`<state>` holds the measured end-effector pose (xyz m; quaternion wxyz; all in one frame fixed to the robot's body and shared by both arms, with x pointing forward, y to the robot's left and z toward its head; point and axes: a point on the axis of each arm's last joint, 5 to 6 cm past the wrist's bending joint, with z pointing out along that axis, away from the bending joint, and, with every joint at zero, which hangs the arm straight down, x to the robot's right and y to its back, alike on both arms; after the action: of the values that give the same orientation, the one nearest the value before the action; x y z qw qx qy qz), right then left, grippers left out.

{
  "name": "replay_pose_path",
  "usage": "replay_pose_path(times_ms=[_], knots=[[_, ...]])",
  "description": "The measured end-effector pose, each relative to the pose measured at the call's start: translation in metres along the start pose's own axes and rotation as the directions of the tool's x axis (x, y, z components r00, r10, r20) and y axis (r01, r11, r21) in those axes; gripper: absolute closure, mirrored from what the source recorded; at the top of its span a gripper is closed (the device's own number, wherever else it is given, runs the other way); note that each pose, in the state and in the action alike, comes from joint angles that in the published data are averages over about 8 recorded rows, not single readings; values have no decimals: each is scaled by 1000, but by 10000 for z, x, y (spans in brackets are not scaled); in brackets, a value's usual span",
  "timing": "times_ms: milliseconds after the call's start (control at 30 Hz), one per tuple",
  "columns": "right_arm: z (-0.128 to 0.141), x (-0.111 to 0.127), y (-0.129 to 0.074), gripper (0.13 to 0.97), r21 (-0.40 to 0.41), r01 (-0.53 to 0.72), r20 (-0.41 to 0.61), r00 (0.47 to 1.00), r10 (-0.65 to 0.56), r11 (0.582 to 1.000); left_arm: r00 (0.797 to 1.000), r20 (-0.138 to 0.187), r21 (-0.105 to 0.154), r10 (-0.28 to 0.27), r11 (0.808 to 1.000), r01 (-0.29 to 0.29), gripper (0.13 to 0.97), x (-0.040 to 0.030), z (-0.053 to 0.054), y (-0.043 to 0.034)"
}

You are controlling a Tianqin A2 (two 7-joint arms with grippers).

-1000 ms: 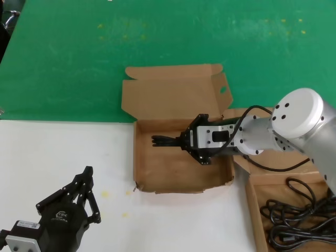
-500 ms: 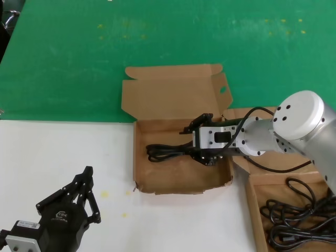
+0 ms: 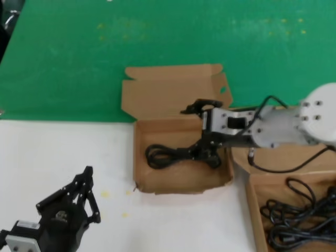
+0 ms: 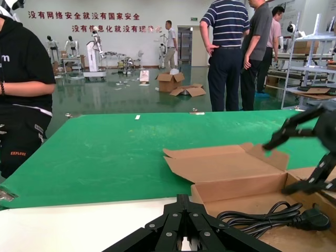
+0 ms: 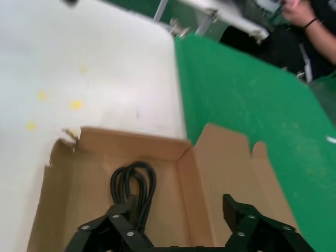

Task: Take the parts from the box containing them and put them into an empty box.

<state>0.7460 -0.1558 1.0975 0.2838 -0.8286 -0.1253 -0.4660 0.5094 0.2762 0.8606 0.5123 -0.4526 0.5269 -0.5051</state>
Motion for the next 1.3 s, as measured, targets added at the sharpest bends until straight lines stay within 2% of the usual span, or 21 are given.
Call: replay_pose_path(times_ms=[200,233,500,633,733,900,1033,1167,1300], knots=[[-434,29,-13,450,40,-30,-43,999,32,999,1000,0,0,0,1000,0,966,0,0,0],[-512,29,-14,450,44,-33,-53,998,36,998,1000,0,0,0,1000,0,966,0,0,0],[-1176,-63,3,278,88,-64,-174,982,78,994,1000,0,0,0,1000,0,966,0,0,0],[-1430,-197,36,278,130,-91,-247,962,121,987,1000,0,0,0,1000,0,966,0,0,0],[-1555,-334,67,237,174,-122,-306,937,171,977,1000,0,0,0,1000,0,966,0,0,0],[-1643,-623,145,171,249,-197,-400,871,286,948,1000,0,0,0,1000,0,966,0,0,0],[-1644,-880,224,155,303,-272,-462,797,390,913,1000,0,0,0,1000,0,966,0,0,0],[-1647,-1118,295,135,370,-362,-504,695,512,856,1000,0,0,0,1000,0,966,0,0,0],[-1668,-1260,339,130,428,-424,-519,608,601,798,1000,0,0,0,1000,0,966,0,0,0]])
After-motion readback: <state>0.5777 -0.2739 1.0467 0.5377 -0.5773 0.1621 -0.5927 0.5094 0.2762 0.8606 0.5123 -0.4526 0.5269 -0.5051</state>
